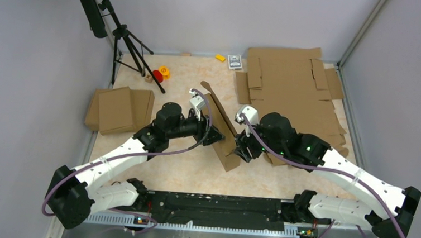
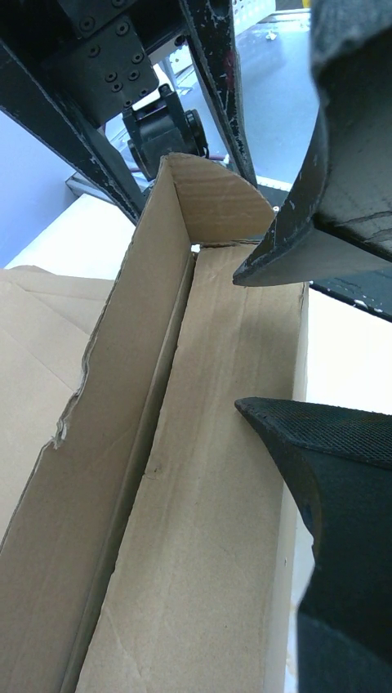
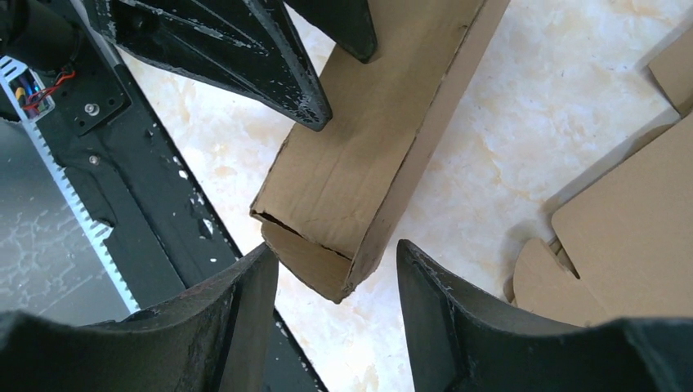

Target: Fold the paper box

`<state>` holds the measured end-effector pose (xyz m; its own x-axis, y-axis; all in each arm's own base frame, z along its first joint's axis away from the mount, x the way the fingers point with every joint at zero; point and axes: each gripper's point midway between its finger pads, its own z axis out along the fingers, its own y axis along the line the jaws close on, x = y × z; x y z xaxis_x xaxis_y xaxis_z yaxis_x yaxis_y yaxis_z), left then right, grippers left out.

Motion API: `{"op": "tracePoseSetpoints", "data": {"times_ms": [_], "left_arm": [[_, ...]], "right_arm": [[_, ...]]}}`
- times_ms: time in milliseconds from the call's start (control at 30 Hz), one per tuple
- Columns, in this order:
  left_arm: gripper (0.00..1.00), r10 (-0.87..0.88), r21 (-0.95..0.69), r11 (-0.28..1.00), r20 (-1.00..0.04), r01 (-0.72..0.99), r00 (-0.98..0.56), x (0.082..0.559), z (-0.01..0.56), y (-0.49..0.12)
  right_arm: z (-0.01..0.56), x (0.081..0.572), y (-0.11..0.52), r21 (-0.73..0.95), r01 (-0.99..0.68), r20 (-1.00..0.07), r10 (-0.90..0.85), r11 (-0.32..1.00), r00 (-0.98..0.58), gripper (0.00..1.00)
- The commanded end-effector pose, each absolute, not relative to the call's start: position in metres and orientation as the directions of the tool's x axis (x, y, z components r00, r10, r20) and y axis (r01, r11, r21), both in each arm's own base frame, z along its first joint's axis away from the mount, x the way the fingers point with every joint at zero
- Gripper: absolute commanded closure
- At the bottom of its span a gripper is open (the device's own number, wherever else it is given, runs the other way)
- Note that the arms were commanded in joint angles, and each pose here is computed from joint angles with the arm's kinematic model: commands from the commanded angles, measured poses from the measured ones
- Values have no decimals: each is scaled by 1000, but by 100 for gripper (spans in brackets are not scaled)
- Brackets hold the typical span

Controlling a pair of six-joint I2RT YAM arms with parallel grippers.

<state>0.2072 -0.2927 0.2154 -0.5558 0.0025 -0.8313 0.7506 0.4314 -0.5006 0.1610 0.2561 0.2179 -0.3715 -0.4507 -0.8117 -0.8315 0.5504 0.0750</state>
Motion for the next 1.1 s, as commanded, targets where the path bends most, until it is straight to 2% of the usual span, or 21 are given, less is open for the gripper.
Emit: {"op": "tracePoseSetpoints", "data": {"times_ms": [0,567,633,800,1067], "left_arm": [[45,36,-509,447,-812,736,-583,206,205,-293],[45,37,-513,445,-809,734,-587,206,204,-293],[45,36,-512,445,-810,735,-586,206,204,-293],[45,37,-514,440,-809,736,-587,205,203,-293],[45,36,-519,440,-806,733,-591,205,201,-294]], "right_arm": [[242,159,273,78,-864,-852,-417,498,-317,46],[228,151,283,70,-883,-817,-481,464,-318,56],[229,152,282,61,-884,-816,-487,464,-312,56],[234,155,275,34,-875,-813,-495,483,-305,48],[246,159,276,61,-848,-837,-436,526,-331,49]]}}
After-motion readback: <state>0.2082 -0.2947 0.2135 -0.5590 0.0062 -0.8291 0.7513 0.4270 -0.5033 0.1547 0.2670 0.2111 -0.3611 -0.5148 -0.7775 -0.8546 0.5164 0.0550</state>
